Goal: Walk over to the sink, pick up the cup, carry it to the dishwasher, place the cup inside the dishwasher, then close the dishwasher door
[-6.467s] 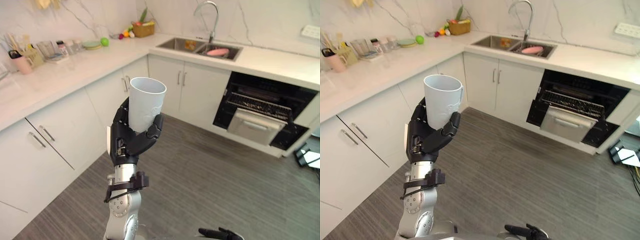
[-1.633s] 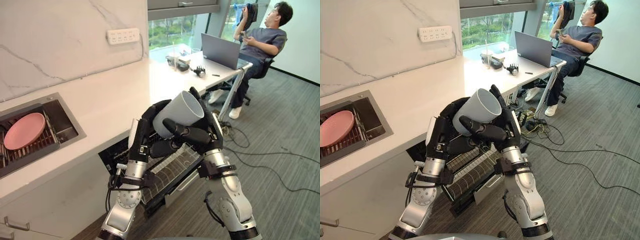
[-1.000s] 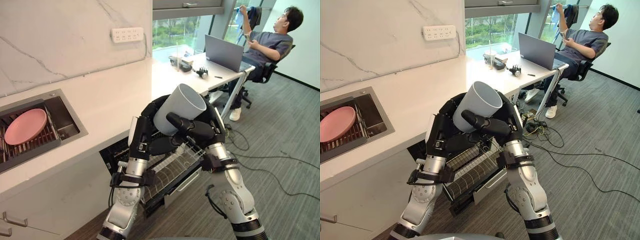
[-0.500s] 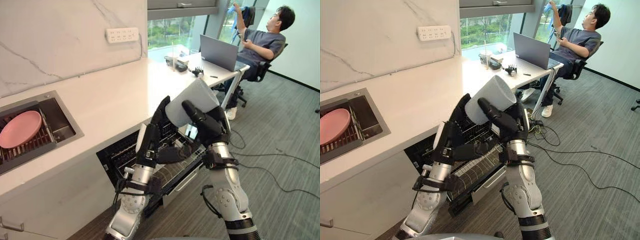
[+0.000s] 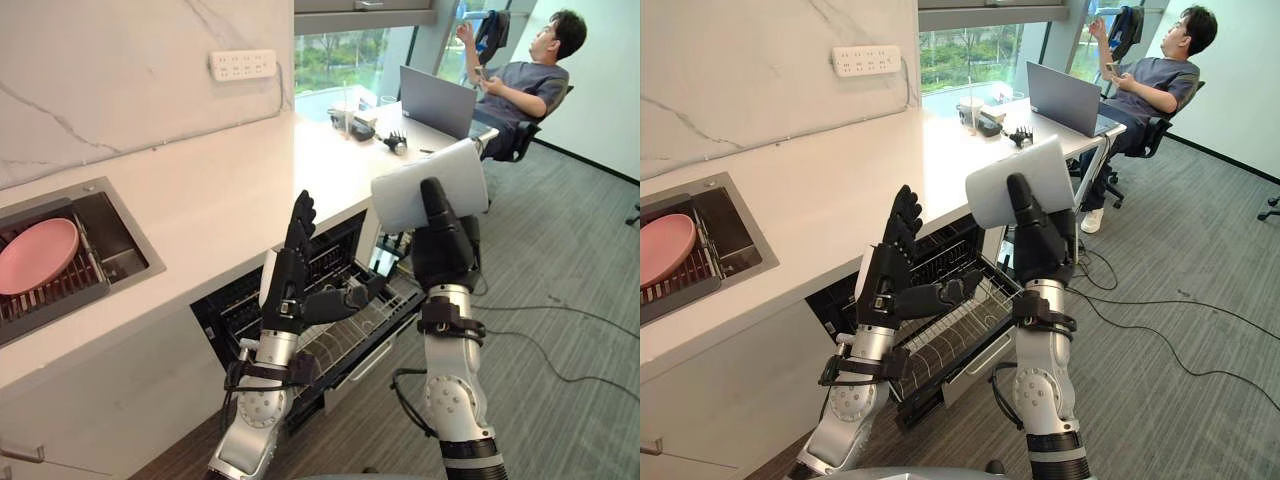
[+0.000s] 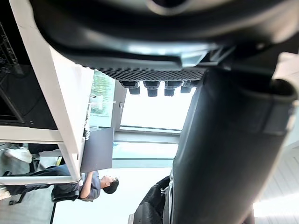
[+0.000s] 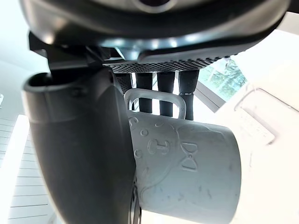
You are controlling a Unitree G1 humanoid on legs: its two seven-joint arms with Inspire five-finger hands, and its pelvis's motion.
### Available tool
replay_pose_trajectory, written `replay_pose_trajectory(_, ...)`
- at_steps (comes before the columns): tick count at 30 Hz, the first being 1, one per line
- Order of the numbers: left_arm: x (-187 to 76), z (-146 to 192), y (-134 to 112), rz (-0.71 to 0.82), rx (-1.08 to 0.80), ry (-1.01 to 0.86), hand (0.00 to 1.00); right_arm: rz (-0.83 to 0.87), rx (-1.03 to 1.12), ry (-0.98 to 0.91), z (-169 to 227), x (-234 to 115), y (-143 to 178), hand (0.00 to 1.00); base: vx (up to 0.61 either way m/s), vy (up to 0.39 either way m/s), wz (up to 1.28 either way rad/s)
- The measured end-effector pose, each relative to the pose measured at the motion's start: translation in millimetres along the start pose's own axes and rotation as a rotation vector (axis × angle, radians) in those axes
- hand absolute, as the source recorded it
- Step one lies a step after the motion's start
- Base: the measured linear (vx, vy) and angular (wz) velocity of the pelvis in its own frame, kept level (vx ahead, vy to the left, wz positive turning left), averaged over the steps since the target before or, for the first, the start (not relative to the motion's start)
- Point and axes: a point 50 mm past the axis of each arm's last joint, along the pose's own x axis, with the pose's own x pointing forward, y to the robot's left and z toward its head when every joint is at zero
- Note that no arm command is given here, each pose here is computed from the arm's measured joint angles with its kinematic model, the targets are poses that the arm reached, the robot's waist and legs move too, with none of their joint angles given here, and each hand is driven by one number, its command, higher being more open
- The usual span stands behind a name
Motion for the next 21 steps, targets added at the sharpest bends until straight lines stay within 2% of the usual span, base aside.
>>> replay_pose_trajectory(5,-14,-42,7,-0.036,-0.091,0.284,1.00,-0.038,-0.023,-0.053,13,2,-10,0.00,-0.01,-0.006,0.03)
replay_pose_trajectory(11,-50,-79,48,0.135,-0.018,0.555,1.00,-0.125,-0.196,-0.026,38,0,-41,0.00,-0.02,-0.025,0.19)
replay_pose_trajectory(13,-67,-85,73,0.262,0.015,0.628,1.00,-0.154,-0.301,0.056,40,-5,-55,0.00,-0.01,-0.025,0.29)
replay_pose_trajectory(16,-86,-86,96,0.393,0.051,0.675,1.00,-0.161,-0.401,0.179,34,-7,-69,0.00,-0.02,-0.006,0.32)
replay_pose_trajectory(21,-107,-86,109,0.453,0.108,0.732,1.00,-0.165,-0.528,0.360,21,-13,-91,0.00,-0.02,0.012,0.42)
